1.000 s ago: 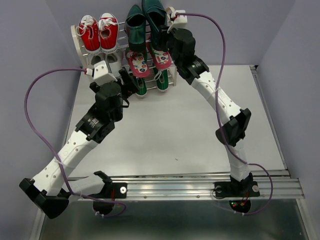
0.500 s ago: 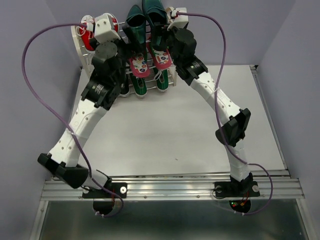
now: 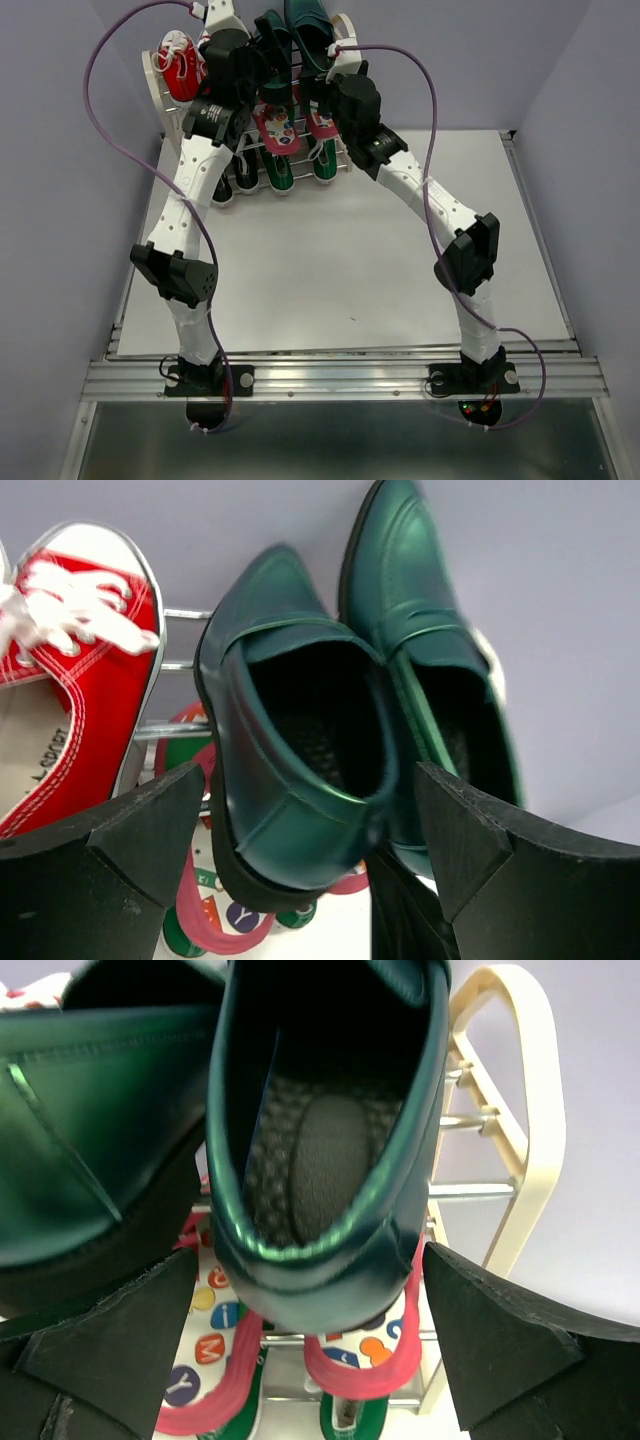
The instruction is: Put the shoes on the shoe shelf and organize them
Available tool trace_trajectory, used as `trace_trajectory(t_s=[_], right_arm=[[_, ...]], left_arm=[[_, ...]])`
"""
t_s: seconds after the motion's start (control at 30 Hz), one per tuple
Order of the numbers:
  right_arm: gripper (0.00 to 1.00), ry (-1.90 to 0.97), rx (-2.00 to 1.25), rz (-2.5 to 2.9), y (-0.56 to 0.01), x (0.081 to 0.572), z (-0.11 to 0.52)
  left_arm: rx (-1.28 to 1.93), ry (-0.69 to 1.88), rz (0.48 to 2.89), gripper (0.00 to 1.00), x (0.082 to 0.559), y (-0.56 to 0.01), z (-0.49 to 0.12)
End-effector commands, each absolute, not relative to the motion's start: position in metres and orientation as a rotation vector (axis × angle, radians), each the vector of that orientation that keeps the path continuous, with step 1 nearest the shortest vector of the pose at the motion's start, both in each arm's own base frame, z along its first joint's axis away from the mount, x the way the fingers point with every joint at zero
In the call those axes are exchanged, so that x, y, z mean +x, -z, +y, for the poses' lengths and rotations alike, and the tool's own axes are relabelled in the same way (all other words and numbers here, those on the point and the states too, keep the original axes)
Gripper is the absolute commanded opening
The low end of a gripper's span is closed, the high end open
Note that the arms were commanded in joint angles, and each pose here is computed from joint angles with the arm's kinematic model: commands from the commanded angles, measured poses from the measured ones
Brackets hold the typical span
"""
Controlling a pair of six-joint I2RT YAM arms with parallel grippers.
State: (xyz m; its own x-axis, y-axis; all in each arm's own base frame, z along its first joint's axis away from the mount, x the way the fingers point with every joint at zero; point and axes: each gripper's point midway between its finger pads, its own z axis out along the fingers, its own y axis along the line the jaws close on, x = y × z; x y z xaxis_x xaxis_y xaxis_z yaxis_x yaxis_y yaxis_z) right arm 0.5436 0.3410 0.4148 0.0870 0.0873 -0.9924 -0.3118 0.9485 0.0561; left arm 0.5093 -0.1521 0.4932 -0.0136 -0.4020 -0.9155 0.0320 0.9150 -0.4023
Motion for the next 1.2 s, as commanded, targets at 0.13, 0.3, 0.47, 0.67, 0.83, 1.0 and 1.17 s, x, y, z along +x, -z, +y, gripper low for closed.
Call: trace_trajectory(t_s=[0.13,0.3,0.47,0.67,0.83,1.0,1.17], right_arm=[[1.00,-0.292,-0.158,1.348,-0.472,0.512,0.317],[1.00,-0.271,-0.159,1.354,-0.471,0.509,0.311],[1.00,-0.227,-0.168,1.363,-0.466,0.510,0.307],[1.00,-0.223,-0.164,1.367,-0.460,0.516,0.310],[1.00,-0.217,-0.160,1.366,-0.456,0.525,0.315],[0.79,-0.217,-0.137,1.347,-0.461,0.533,0.319],[0.93,-0.222,-0.139,1.337,-0.464,0.534,0.321]], left_arm=[[-0.366,0.463,1.564,0.87,0.520,-0.490,-0.142],[-0.352,0.520,1.570,0.44,0.533,-0.484,-0.149],[-0.388,0.502,1.575,0.00,0.538,-0.476,-0.144],[-0.481,0.496,1.495,0.00,0.517,-0.488,-0.127],[-0.560,0.430,1.411,0.00,0.492,-0.504,-0.109],[-0.550,0.432,1.391,0.00,0.482,-0.506,-0.120],[-0.557,0.409,1.373,0.00,0.480,-0.506,-0.132]])
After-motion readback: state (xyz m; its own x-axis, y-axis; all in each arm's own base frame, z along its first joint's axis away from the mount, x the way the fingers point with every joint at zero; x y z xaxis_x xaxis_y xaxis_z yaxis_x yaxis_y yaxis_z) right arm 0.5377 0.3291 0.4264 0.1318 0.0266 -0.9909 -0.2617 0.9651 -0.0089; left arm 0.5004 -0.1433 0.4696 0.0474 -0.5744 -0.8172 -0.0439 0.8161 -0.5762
